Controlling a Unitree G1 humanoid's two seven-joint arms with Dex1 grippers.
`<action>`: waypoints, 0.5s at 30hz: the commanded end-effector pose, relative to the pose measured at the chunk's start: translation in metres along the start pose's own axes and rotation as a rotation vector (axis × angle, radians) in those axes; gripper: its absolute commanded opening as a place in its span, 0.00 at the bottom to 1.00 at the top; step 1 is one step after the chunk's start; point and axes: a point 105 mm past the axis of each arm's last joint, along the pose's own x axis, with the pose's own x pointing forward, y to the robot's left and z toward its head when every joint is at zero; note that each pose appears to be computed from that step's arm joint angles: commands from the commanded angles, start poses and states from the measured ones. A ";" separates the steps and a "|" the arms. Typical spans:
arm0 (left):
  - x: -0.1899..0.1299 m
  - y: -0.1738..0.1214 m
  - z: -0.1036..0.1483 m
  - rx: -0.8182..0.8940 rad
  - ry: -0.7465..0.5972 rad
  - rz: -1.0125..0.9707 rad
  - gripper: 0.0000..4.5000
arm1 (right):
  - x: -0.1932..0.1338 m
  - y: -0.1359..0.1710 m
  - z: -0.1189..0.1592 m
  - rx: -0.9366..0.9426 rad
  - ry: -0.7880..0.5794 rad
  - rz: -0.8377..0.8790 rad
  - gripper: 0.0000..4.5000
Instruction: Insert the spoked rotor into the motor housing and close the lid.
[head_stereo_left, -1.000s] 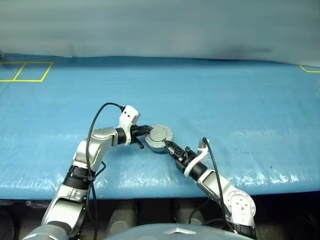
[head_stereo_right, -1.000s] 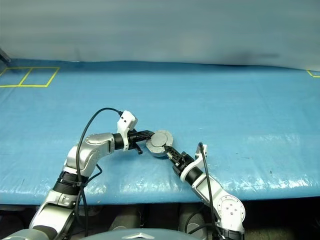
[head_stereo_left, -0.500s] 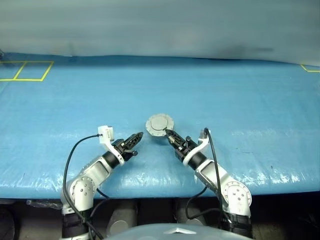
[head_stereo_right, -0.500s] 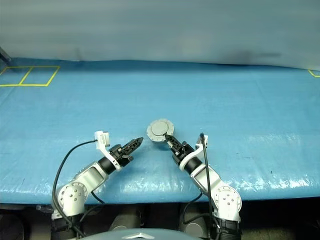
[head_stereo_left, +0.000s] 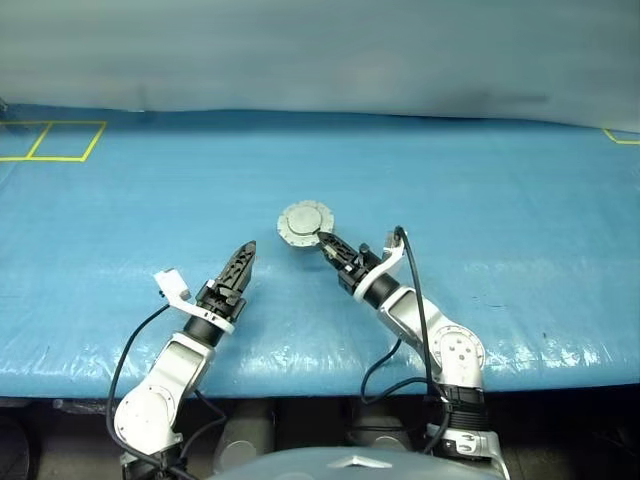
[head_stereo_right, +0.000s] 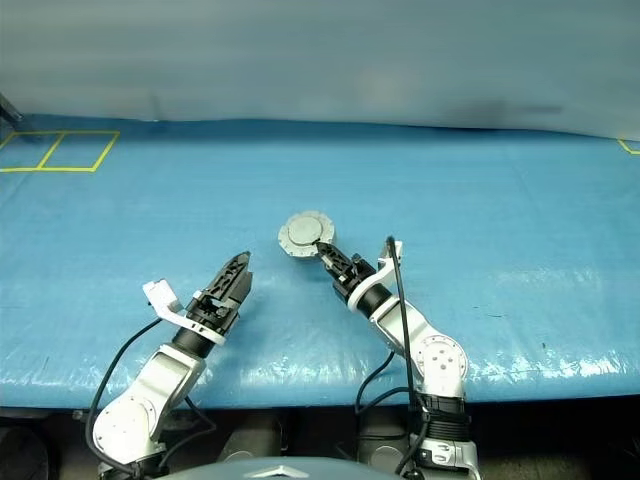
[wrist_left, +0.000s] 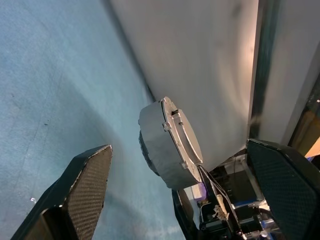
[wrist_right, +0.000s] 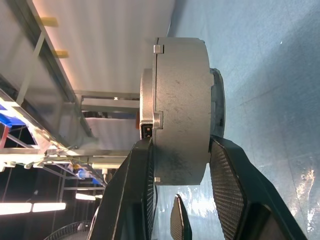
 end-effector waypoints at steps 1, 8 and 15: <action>0.009 -0.012 -0.024 -0.231 -0.046 -0.097 1.00 | 0.007 0.039 -0.009 0.022 0.025 0.167 0.28; 0.014 -0.013 -0.034 -0.286 -0.015 -0.104 1.00 | 0.004 0.048 -0.029 0.037 0.094 0.193 0.28; 0.014 -0.011 -0.029 -0.290 -0.046 -0.094 1.00 | -0.001 0.053 -0.050 0.062 0.166 0.209 0.28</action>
